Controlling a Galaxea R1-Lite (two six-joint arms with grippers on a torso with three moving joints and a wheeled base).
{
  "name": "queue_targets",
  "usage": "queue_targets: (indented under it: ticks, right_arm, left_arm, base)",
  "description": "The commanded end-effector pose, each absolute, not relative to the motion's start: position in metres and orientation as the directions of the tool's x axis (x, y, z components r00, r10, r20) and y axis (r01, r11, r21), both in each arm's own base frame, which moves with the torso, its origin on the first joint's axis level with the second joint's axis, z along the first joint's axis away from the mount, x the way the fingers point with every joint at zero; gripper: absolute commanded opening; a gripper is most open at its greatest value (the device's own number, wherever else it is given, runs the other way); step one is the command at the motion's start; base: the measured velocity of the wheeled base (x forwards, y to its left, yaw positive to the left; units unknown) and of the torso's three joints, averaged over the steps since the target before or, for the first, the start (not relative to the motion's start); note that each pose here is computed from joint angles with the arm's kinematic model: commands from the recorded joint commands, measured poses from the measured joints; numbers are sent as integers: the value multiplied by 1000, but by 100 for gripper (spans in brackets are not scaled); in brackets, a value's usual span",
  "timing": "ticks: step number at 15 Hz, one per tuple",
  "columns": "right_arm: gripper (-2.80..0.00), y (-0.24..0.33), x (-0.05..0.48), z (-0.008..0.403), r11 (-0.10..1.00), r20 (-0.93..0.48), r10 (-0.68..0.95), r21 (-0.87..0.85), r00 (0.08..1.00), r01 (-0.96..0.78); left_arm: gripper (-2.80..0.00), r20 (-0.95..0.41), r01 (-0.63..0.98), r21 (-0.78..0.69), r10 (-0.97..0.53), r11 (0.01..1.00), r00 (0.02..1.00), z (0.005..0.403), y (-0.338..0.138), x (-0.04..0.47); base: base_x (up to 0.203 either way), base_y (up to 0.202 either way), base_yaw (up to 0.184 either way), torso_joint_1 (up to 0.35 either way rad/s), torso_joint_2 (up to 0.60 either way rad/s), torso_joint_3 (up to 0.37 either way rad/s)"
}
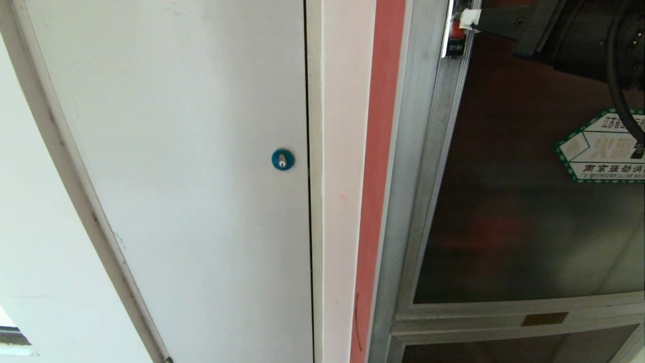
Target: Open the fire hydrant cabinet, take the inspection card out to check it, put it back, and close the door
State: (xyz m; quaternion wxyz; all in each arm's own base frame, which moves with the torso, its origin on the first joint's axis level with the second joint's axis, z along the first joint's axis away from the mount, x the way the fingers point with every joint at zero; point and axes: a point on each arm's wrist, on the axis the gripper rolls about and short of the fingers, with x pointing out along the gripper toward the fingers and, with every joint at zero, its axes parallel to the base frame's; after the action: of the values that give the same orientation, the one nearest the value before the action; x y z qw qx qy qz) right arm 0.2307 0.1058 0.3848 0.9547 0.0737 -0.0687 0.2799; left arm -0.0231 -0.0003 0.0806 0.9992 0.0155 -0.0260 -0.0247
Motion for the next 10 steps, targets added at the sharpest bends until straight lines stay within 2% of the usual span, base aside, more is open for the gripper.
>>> queue_targets:
  ticks: [1, 10]
  right_arm:
    - [-280, 103, 206, 400, 806, 239, 553, 89, 798, -585]
    - [-280, 82, 145, 413, 779, 322, 571, 79, 756, -622]
  left_arm:
    - [-280, 29, 50, 32, -51, 998, 998, 74, 0, -21]
    - [-280, 30, 50, 32, -51, 998, 998, 74, 0, -21]
  base:
    - [0, 0, 0, 0, 0, 0]
    - [0, 0, 0, 0, 0, 0]
